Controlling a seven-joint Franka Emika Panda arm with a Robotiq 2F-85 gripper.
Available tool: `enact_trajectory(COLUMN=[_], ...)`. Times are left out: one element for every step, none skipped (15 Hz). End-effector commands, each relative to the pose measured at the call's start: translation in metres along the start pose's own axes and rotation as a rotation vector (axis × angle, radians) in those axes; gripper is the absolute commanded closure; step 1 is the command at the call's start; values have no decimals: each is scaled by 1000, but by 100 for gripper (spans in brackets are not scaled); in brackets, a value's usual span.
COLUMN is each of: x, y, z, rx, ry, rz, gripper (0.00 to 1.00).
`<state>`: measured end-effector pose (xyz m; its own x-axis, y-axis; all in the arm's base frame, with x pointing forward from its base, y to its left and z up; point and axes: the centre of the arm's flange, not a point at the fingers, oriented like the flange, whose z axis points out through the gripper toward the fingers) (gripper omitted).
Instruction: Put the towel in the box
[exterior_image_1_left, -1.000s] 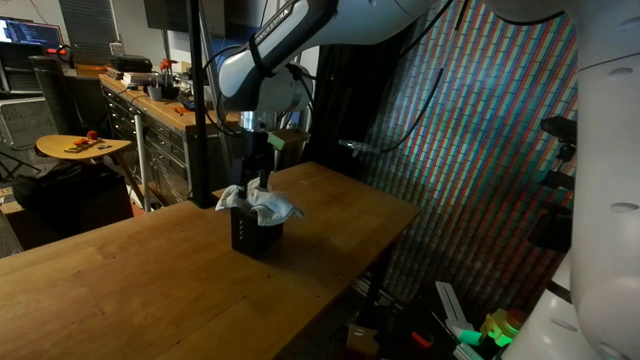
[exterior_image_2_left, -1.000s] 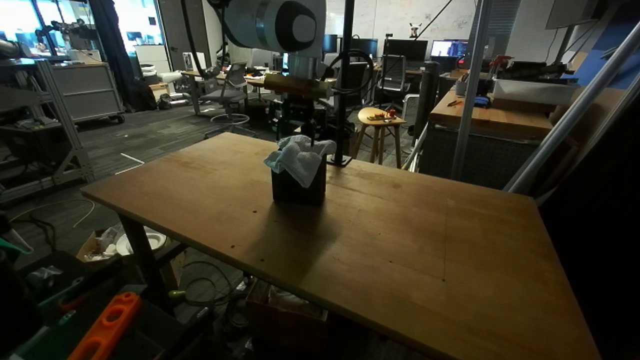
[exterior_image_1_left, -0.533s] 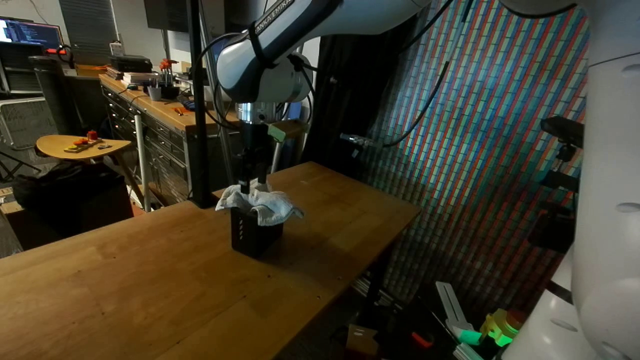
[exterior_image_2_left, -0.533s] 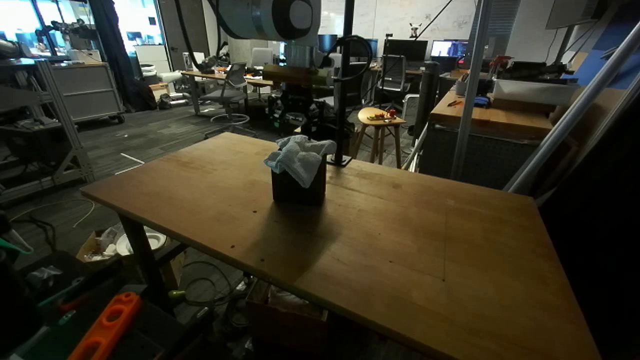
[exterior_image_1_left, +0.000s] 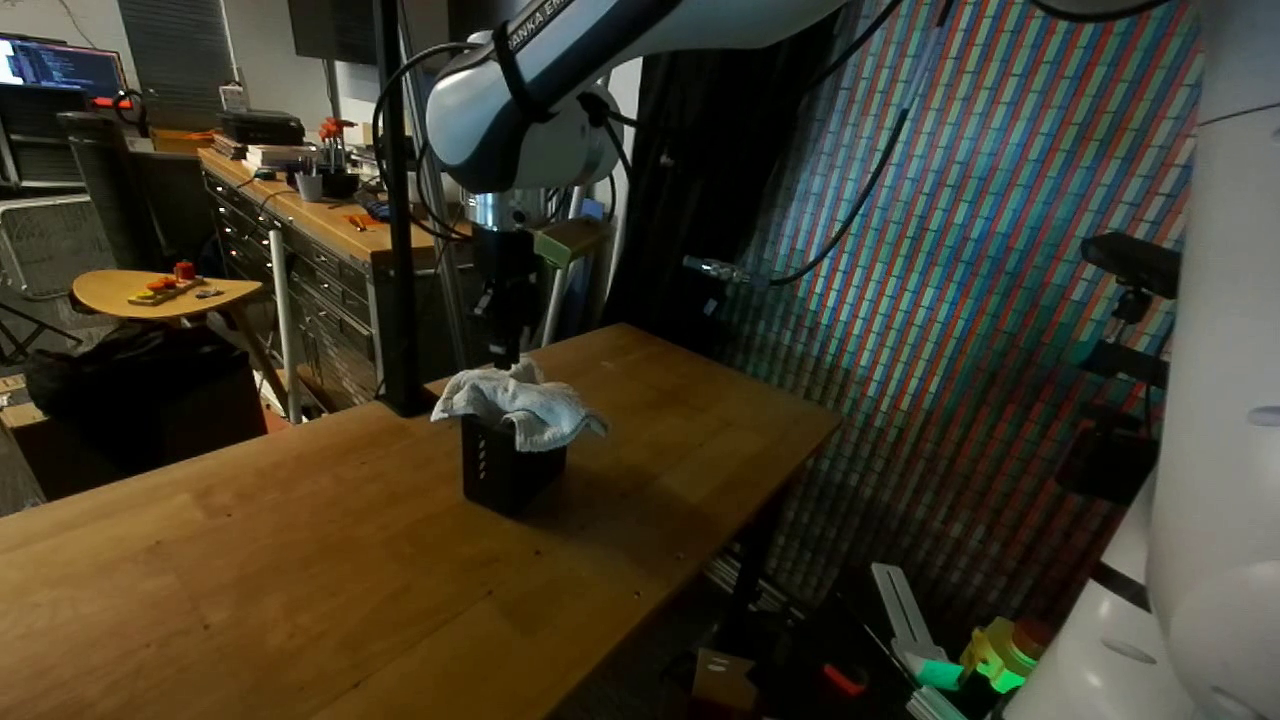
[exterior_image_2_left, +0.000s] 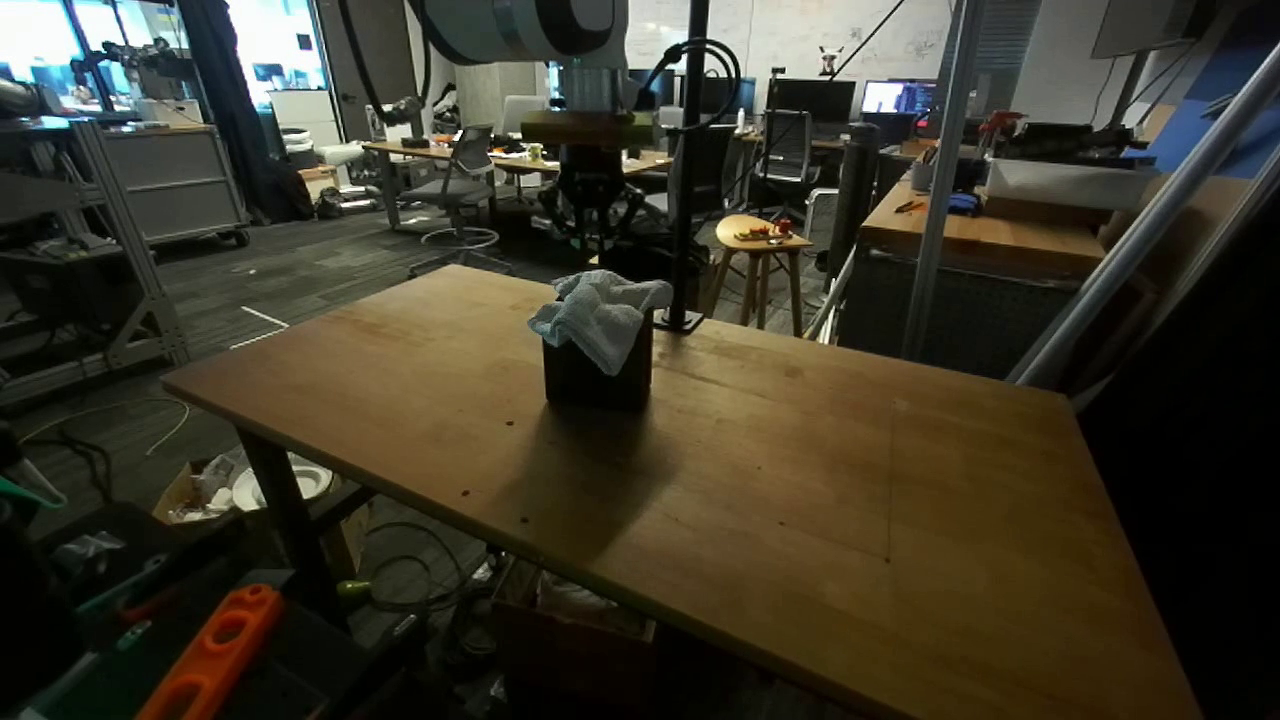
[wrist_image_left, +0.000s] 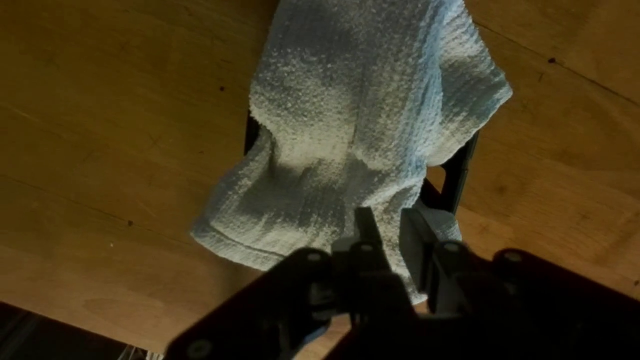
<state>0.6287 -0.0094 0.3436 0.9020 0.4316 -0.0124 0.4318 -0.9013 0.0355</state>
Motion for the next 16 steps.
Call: enact_trajectory(x=[2, 3, 4, 5, 5, 5, 5, 3, 2, 1, -1, -3, -4, -5, -6, -6], y=[-7, -10, -13, -17, -20, -22, -24, -24, -23, -21, -19, -18, -15, -12, -10, -8], z=[-15, -14, -12, -10, -9, -8, -8, -7, -5, -3, -1, 1, 4, 7, 10, 13], rx=[-33, -30, -31, -32, -31, -36, -41, -46, -49, -52, -54, -54, -51, -51, -47, -47], ry=[4, 6, 3, 0, -3, -5, -7, -9, -12, -15, -20, -22, -23, -26, -24, -26], rz=[-17, -25, -35, -44, -50, -56, -65, -73, -76, -77, -79, -78, -78, -75, -73, -70], gripper=[95, 96, 93, 91, 91, 91, 91, 90, 91, 91, 91, 91, 91, 91, 91, 91])
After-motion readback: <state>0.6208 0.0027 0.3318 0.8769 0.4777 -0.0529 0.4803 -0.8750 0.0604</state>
